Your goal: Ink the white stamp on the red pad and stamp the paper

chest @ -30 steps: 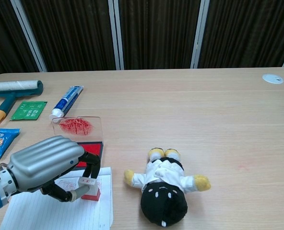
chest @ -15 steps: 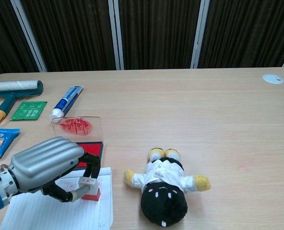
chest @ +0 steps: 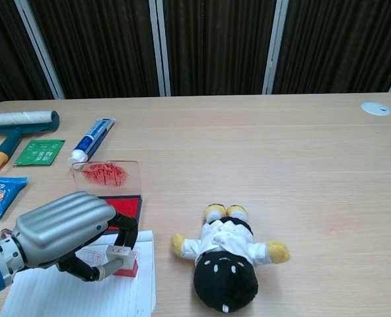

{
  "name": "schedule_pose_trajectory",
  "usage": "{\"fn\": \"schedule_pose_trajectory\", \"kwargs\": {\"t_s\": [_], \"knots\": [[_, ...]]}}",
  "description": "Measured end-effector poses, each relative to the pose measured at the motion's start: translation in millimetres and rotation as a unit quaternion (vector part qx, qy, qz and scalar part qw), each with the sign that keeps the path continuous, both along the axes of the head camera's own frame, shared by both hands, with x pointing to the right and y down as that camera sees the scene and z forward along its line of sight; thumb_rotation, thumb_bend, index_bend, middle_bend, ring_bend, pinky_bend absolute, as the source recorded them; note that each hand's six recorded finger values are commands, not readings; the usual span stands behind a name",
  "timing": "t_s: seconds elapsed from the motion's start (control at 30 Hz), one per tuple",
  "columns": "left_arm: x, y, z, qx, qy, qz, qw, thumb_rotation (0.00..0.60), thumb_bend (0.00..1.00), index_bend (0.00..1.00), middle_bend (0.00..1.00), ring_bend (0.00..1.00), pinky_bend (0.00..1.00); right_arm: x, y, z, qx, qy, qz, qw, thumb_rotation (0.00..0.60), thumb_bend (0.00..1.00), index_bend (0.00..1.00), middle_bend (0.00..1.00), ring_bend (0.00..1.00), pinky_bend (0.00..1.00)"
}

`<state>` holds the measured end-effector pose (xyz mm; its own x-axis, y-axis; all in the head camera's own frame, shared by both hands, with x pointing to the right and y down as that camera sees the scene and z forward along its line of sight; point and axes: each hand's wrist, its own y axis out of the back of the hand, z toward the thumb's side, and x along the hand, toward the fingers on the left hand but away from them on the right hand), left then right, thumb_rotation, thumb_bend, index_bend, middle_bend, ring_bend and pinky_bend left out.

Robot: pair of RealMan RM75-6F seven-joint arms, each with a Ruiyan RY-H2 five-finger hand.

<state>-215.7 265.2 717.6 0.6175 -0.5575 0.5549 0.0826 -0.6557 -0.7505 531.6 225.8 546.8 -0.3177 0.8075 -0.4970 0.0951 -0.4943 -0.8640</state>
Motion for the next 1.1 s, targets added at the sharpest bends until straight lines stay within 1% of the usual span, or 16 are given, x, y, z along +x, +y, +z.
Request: {"fn": "schedule_pose_trajectory", "kwargs": {"t_s": [0.37,0.7,0.87,1.1], "knots": [[1.5,0.7,0.8,0.001,-0.003,0.006,1.0,0.6,0.44,0.57,0.55,0.81,0.85,0.1,0.1,0.0,0.0,0.001,0.0,1.0,0.6,0.0,0.0,0.0,0.0,0.0],[1.3,-2.9,-2.8,0.017,-0.003,0.003,0.9998,0.6,0.44,0.57,0.55,0.81,0.85,0.3,0.1,-0.1,0.0,0.0,0.0,1.0,0.6,0.0,0.0,0.0,0.0,0.0],[1.7,-8.6,-10.7,0.025,0.007,-0.005,0.9997,0.6,0.44,0.57,0.55,0.81,0.85,0.7,0.1,-0.3,0.0,0.0,0.001,1.0,0.6,0.0,0.0,0.0,0.0,0.0],[-2.3,-21.5,-32.8,0.038,0.03,-0.028,0.9984,0.6,0.44,0.57,0.55,0.81,0.85,-0.8,0.4,-1.7,0.002,-0.002,0.0,1.0,0.6,0.0,0.0,0.0,0.0,0.0]]}}
